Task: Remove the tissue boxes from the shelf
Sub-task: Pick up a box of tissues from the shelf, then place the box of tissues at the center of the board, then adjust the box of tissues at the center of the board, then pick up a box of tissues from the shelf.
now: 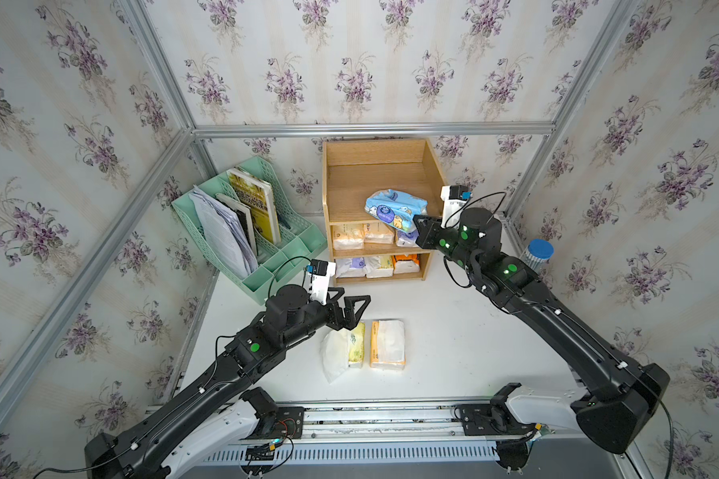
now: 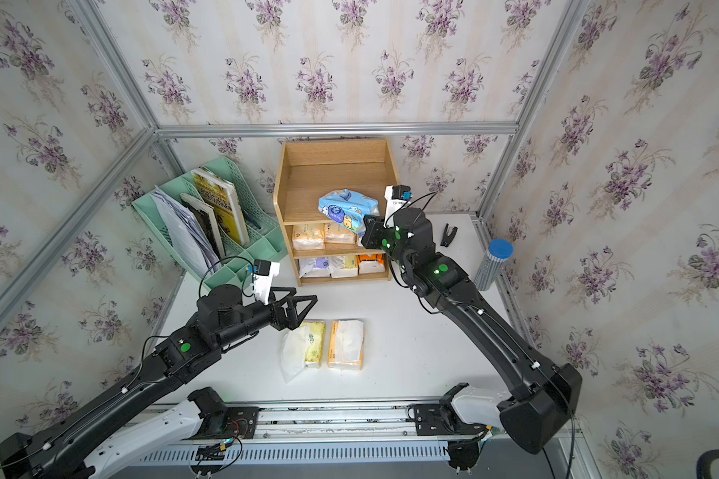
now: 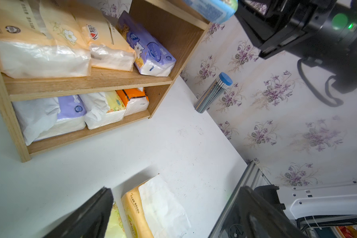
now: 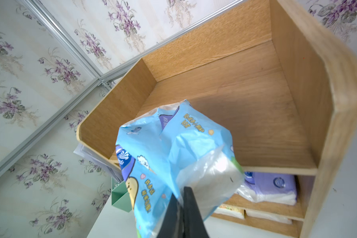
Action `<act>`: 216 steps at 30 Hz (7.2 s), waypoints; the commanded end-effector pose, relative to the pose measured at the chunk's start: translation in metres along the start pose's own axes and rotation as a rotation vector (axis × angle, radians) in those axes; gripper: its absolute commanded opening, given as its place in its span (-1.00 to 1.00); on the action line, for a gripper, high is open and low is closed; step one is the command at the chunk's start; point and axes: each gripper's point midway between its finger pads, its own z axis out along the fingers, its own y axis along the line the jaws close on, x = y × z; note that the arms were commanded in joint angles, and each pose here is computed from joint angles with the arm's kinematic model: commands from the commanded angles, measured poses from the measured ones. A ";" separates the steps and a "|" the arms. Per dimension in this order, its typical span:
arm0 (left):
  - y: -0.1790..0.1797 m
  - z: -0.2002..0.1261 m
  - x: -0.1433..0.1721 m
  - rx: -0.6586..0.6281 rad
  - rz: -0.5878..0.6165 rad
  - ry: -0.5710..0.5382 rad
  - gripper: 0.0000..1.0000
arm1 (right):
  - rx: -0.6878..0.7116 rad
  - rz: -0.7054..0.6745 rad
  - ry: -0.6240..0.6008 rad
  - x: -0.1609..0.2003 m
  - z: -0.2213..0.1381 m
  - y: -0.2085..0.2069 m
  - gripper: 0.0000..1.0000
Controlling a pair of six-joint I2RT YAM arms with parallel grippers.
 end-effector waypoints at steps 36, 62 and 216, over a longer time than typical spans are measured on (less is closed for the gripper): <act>0.037 -0.010 0.014 -0.180 0.035 -0.020 0.98 | 0.459 0.143 0.276 0.251 -0.107 -0.178 -0.98; 0.065 -0.028 0.024 -0.328 0.039 -0.010 0.98 | 0.526 0.064 0.456 0.210 -0.018 -0.212 0.54; 0.104 -0.032 -0.004 -0.239 -0.180 -0.016 0.98 | -0.191 0.164 0.236 0.193 0.088 0.030 -1.00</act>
